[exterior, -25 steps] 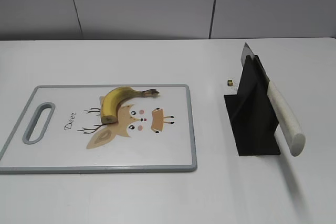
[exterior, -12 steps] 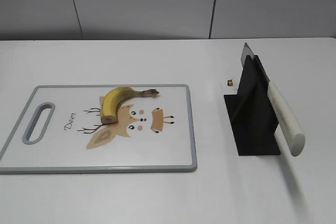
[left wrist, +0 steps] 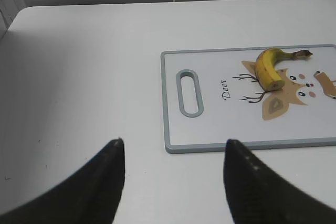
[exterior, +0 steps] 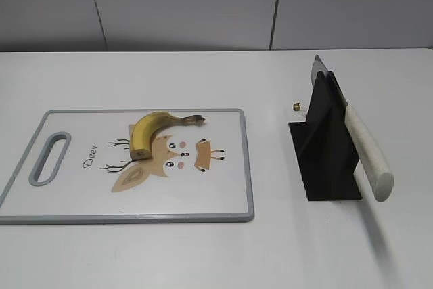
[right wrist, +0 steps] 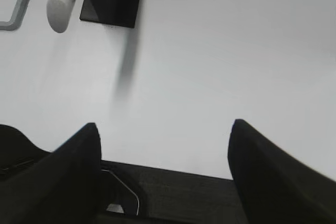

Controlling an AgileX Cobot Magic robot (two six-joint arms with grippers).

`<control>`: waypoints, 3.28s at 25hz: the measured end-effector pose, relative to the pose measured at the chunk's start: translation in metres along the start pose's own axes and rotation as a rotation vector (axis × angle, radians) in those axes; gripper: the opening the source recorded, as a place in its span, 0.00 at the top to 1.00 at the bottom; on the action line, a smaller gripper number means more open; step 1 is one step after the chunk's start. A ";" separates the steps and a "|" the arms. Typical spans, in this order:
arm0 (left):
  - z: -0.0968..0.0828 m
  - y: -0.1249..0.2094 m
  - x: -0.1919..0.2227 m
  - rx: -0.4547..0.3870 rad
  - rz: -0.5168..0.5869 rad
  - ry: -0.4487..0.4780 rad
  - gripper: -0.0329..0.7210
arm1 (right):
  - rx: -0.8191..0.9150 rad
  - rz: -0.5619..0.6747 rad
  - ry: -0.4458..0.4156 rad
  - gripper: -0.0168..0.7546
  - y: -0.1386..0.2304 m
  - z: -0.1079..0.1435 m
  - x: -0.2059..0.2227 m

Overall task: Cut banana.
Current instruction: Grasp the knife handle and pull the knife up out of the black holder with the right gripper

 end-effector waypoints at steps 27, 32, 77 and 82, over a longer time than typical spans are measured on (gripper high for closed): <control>0.000 0.000 0.000 -0.001 0.000 0.001 0.19 | -0.052 0.334 -0.216 0.24 -0.095 0.073 0.057; 0.000 0.000 0.000 -0.001 0.000 0.001 0.19 | -0.041 0.417 -0.205 0.24 -0.109 0.080 0.088; 0.000 0.000 0.000 -0.001 0.000 0.001 0.20 | 0.127 0.690 -0.188 0.50 -0.059 0.073 0.196; 0.000 0.000 0.000 -0.001 0.000 0.001 0.20 | 0.138 0.702 -0.174 0.51 -0.056 0.072 0.200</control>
Point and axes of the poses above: a point on each arm's last joint axis where the gripper is mounted, x pointing out along that axis toward the gripper, z along the wrist's bending axis when the last joint is at zero, y = z × x, the point moved 10 cm from there along x, pointing out along that axis toward the gripper, and after that the axes turned 7 degrees about -x, right-handed, at the moved point
